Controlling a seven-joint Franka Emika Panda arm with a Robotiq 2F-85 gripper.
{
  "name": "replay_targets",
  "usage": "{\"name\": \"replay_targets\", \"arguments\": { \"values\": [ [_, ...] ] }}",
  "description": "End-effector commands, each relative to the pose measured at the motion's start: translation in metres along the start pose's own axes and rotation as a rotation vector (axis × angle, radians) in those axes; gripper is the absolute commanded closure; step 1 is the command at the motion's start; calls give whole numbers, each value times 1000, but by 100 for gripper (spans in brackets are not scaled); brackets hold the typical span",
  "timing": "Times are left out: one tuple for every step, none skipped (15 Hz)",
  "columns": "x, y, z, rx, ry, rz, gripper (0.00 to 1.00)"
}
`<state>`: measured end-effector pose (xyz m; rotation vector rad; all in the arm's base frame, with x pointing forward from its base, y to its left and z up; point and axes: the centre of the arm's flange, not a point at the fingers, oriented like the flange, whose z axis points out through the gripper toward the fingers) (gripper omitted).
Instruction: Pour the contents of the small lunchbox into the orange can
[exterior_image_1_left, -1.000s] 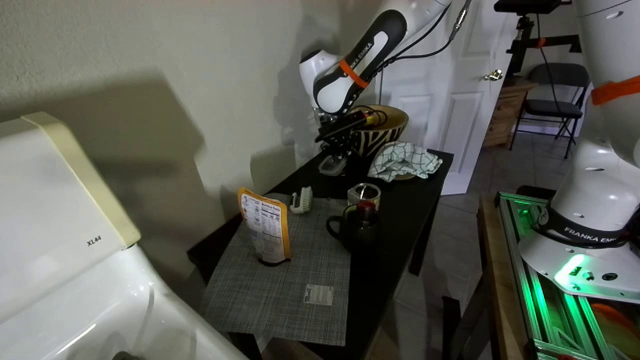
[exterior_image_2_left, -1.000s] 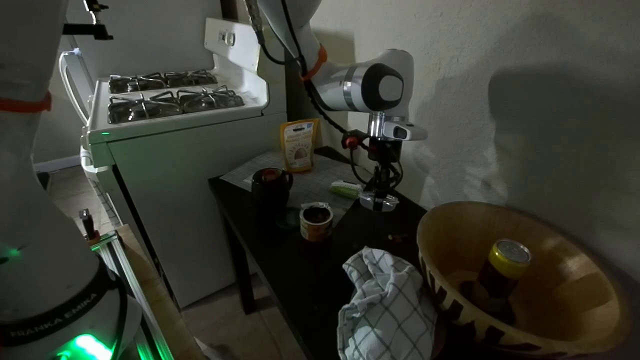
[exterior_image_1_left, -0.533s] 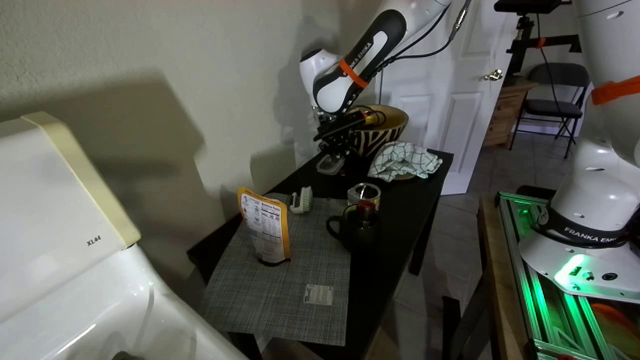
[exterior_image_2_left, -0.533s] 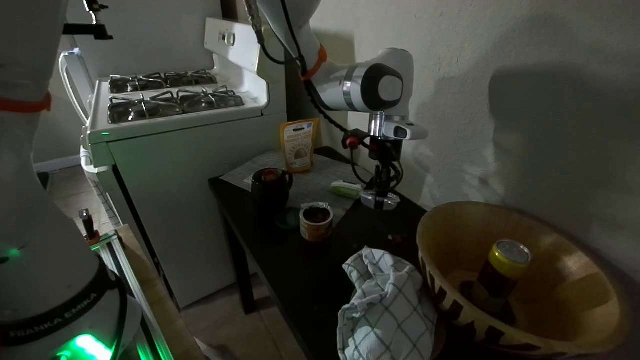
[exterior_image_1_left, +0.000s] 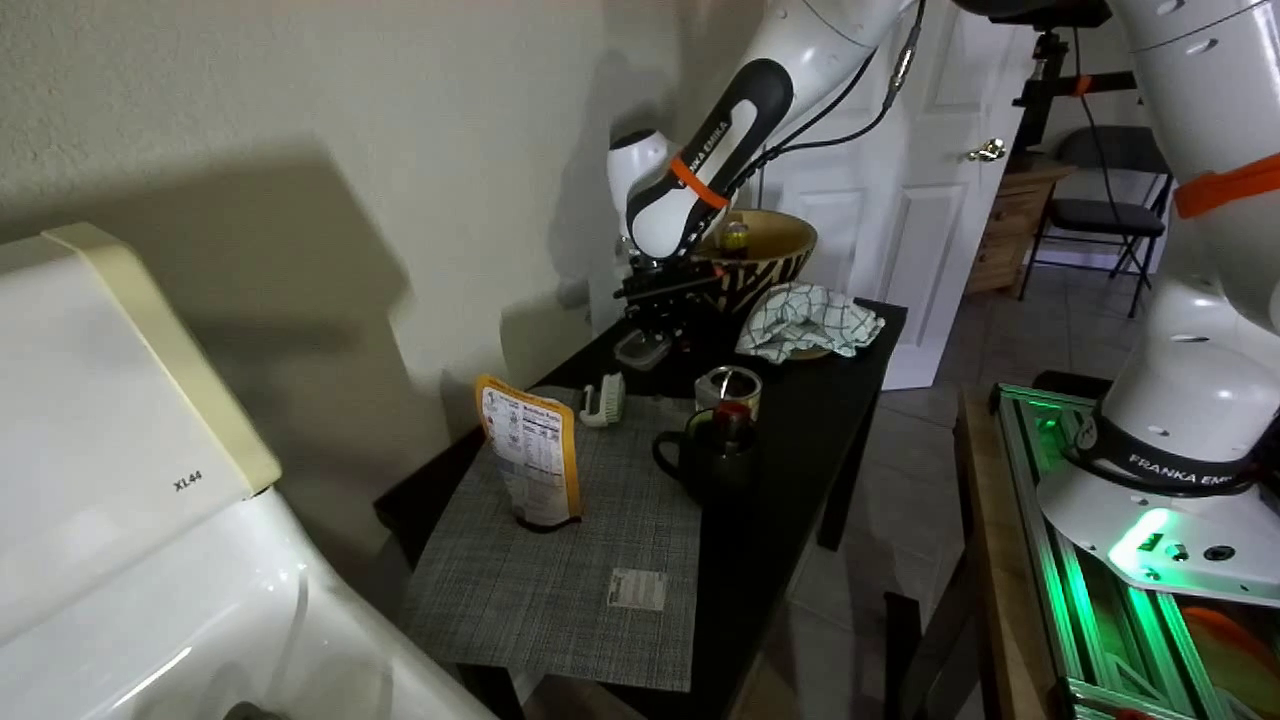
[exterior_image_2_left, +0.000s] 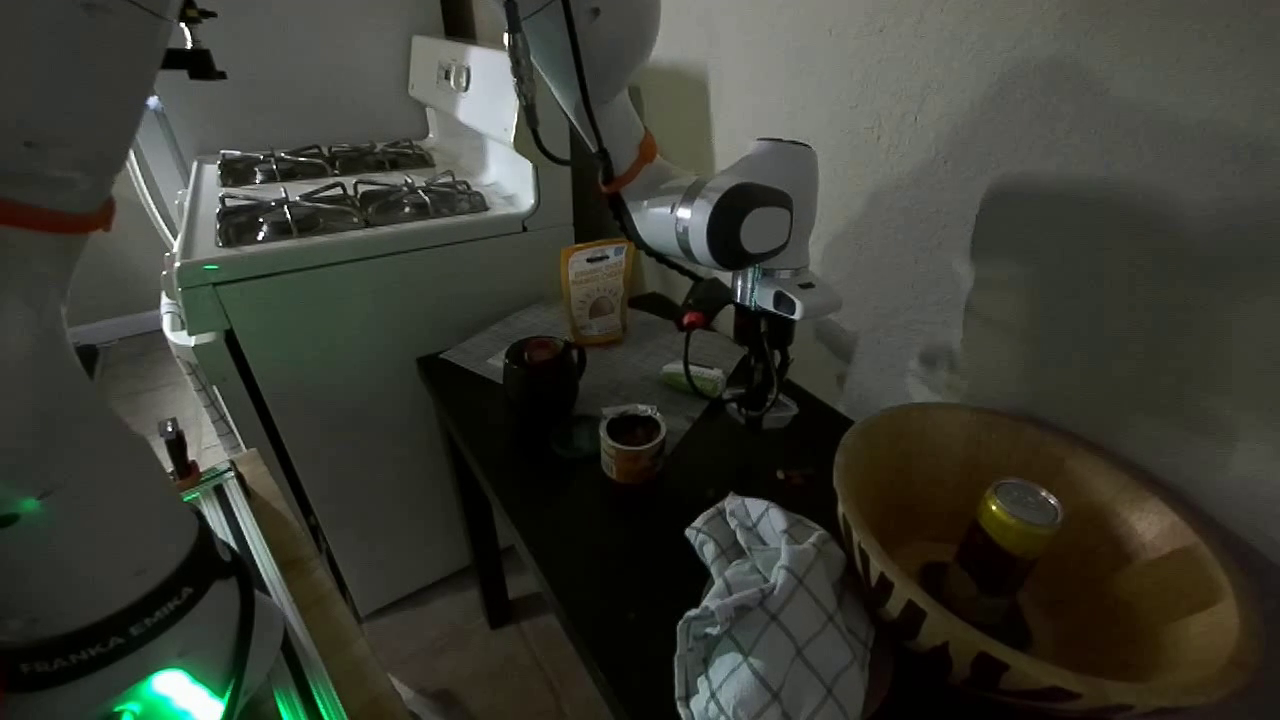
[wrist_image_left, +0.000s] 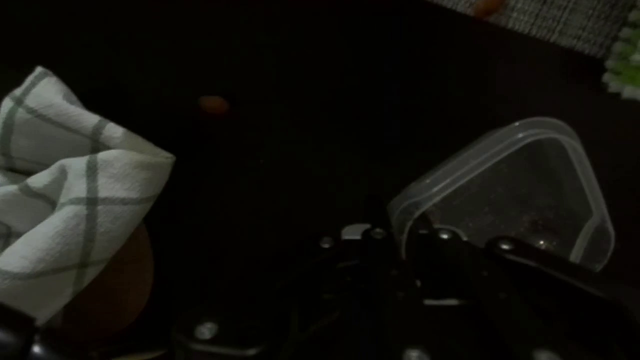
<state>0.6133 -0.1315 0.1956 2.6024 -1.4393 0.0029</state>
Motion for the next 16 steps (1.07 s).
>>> {"name": "replay_targets", "arguments": {
  "values": [
    [-9, -1, 7, 29, 9, 52, 64],
    [-12, 4, -5, 38, 17, 48, 58],
    [-15, 11, -18, 41, 24, 35, 49],
    [-21, 21, -34, 72, 38, 2, 43],
    [-24, 28, -49, 87, 56, -16, 34],
    [-30, 39, -65, 96, 57, -50, 27],
    [-38, 50, -80, 88, 47, -101, 19],
    [-51, 60, -87, 33, 74, -184, 12],
    [-62, 71, -95, 9, 93, -228, 5],
    [-75, 82, -100, -16, 136, -267, 1],
    [-86, 95, -106, -27, 180, -314, 0],
    [-96, 108, -111, -32, 230, -355, 0],
    [-106, 120, -117, -32, 270, -406, 0],
    [-114, 134, -124, -24, 305, -461, 0],
    [-80, 89, -108, -52, 243, -405, 0],
    [-89, 100, -114, -49, 267, -437, 0]
  ]
}}
